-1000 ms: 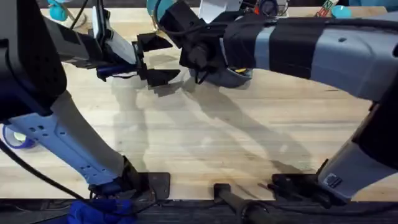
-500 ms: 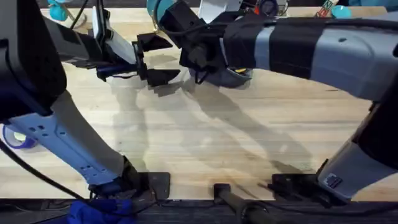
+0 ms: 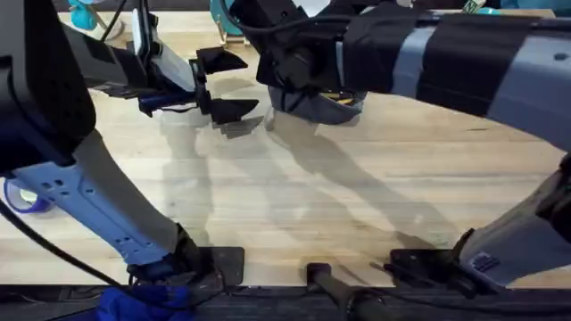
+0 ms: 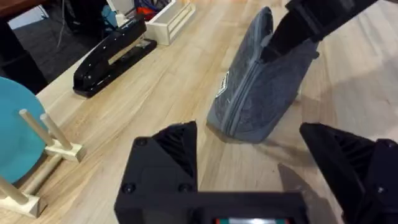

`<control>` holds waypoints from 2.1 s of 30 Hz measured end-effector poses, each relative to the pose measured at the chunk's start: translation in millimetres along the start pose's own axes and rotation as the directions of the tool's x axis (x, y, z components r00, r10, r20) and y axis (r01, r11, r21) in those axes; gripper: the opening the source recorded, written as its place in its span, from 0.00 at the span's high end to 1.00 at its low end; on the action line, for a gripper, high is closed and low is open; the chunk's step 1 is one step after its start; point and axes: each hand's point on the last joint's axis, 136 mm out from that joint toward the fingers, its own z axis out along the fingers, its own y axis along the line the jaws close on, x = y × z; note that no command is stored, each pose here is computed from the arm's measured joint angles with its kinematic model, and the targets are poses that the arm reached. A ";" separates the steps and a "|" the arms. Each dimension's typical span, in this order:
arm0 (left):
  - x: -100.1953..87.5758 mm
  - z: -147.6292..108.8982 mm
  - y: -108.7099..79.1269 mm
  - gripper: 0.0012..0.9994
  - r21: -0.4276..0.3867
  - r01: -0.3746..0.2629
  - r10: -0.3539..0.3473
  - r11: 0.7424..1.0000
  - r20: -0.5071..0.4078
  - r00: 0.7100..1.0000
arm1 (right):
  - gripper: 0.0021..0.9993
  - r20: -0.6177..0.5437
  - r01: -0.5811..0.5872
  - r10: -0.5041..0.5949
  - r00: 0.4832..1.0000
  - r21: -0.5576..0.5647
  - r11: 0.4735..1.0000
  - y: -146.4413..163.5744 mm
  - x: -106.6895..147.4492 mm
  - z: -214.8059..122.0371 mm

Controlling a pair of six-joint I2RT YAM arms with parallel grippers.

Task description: Unzip the bag, pick up the pens from the table one at a time and place them inside, then zip the bag closed.

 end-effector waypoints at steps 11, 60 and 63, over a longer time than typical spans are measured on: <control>-0.3 0.0 1.5 0.01 -0.002 -0.017 0.017 1.000 0.000 1.000 | 0.97 0.005 0.008 -0.008 1.000 -0.008 1.000 1.9 -1.2 0.0; -11.6 77.8 -31.7 0.01 0.191 -0.131 0.133 0.973 0.003 0.991 | 0.97 0.007 0.014 -0.014 1.000 -0.010 1.000 2.4 -1.7 0.0; -9.7 80.1 -32.3 0.07 0.192 -0.125 0.129 0.973 -0.011 0.992 | 0.97 0.007 0.014 -0.014 1.000 -0.010 1.000 2.4 -1.7 0.0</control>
